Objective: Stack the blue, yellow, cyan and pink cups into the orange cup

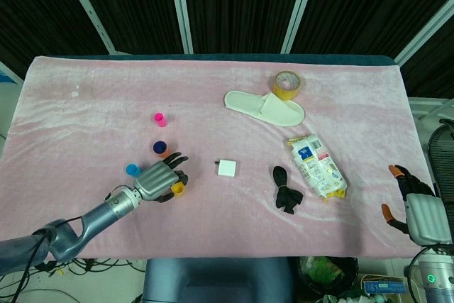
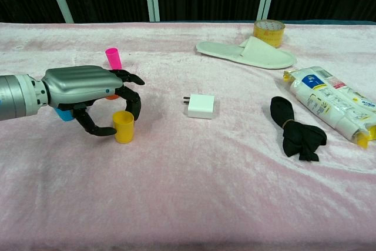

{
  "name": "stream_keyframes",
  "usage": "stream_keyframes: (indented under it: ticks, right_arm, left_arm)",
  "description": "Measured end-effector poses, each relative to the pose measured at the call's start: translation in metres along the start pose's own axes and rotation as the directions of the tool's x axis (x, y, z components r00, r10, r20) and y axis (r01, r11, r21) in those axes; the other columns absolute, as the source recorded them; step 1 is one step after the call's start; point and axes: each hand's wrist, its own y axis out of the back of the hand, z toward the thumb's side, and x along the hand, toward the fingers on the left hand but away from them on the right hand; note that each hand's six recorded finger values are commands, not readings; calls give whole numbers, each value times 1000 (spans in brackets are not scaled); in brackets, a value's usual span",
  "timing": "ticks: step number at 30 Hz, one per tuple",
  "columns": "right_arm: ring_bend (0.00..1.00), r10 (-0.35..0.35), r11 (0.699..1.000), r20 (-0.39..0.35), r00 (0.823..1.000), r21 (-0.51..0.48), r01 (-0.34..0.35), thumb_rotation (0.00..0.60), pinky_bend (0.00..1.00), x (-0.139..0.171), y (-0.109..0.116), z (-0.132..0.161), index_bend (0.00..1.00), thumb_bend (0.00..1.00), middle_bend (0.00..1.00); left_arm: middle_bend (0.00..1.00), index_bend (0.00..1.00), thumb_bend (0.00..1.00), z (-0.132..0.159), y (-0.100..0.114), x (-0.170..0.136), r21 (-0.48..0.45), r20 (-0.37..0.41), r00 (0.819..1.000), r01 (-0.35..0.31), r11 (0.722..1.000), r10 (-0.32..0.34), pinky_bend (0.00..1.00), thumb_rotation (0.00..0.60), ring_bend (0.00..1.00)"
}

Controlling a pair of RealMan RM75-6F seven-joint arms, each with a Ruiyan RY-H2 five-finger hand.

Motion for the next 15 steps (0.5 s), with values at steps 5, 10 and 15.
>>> stream_keyframes:
  ticks: [5, 10, 15]
  right_arm:
    - [171, -2, 1000, 2, 1000, -2, 2, 600, 237, 0, 0, 0, 145, 297, 99]
    - [171, -3, 1000, 1, 1000, -1, 3, 600, 237, 0, 0, 0, 145, 298, 100]
    - [171, -2, 1000, 0, 1000, 2, 2, 600, 237, 0, 0, 1, 145, 298, 100]
  left_arm:
    - [507, 461, 394, -4, 8, -4, -15, -11, 1000, -26, 1000, 26, 0, 600, 17]
    - [500, 459, 394, -24, 46, -15, -36, -59, 988, -147, 989, 144, 0, 600, 18]
    - [498, 459, 394, -49, 77, -23, -84, -138, 960, -255, 963, 243, 0, 600, 16]
